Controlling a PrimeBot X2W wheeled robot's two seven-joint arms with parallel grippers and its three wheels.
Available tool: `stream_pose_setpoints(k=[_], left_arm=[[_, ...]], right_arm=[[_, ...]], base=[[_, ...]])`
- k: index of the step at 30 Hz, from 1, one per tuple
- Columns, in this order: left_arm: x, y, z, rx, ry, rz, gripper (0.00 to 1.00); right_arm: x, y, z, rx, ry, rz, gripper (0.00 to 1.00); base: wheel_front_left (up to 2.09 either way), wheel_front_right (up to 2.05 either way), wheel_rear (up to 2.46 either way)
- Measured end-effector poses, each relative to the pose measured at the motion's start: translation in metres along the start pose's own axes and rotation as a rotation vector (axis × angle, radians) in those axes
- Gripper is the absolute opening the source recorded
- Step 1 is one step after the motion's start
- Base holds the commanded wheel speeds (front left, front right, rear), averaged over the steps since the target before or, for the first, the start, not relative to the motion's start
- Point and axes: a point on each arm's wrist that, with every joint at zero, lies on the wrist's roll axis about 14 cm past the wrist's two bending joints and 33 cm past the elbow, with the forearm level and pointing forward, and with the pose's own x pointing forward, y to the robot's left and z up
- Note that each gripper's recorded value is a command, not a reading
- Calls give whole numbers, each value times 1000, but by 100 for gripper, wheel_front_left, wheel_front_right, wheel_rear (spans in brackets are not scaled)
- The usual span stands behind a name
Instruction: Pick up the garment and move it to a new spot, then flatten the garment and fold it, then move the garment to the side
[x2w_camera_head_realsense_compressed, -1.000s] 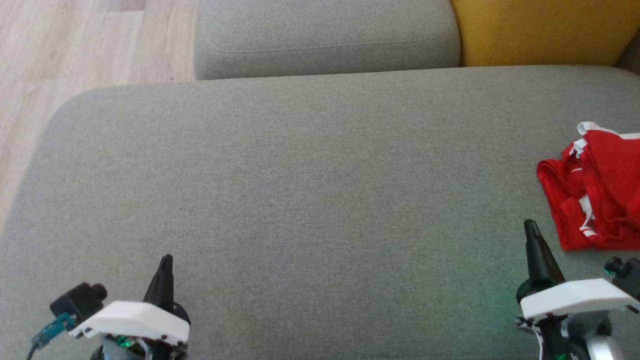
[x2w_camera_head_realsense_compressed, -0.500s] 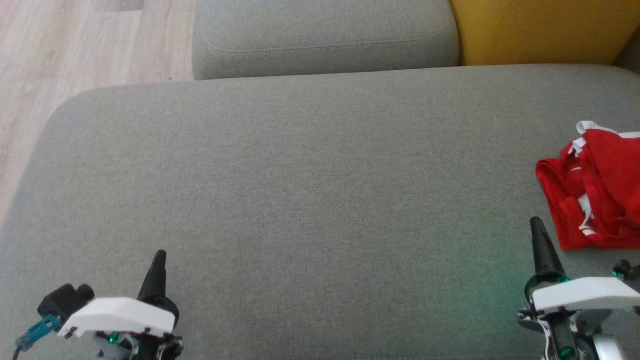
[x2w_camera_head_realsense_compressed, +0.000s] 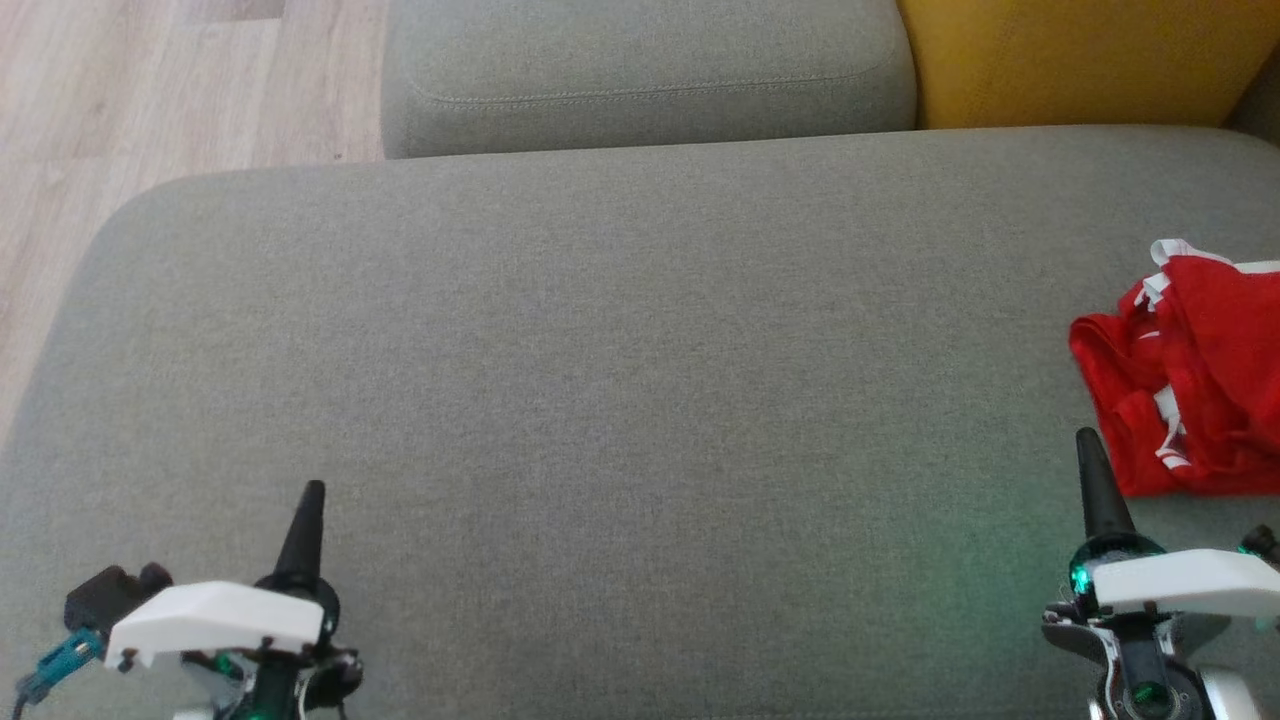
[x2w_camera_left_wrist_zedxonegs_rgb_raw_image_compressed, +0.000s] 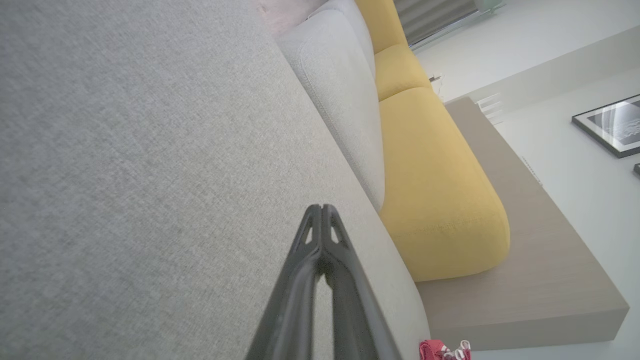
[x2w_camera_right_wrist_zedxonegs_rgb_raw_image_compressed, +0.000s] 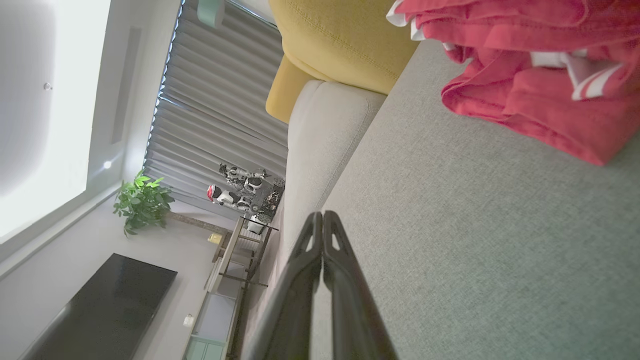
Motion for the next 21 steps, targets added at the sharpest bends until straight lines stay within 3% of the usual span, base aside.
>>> stream_pose_setpoints(k=[21], left_arm=[[6, -4, 10, -249, -18, -39, 0]], right_arm=[[2, -6, 8, 239, -38, -9, 0]], base=[[0, 0, 0]])
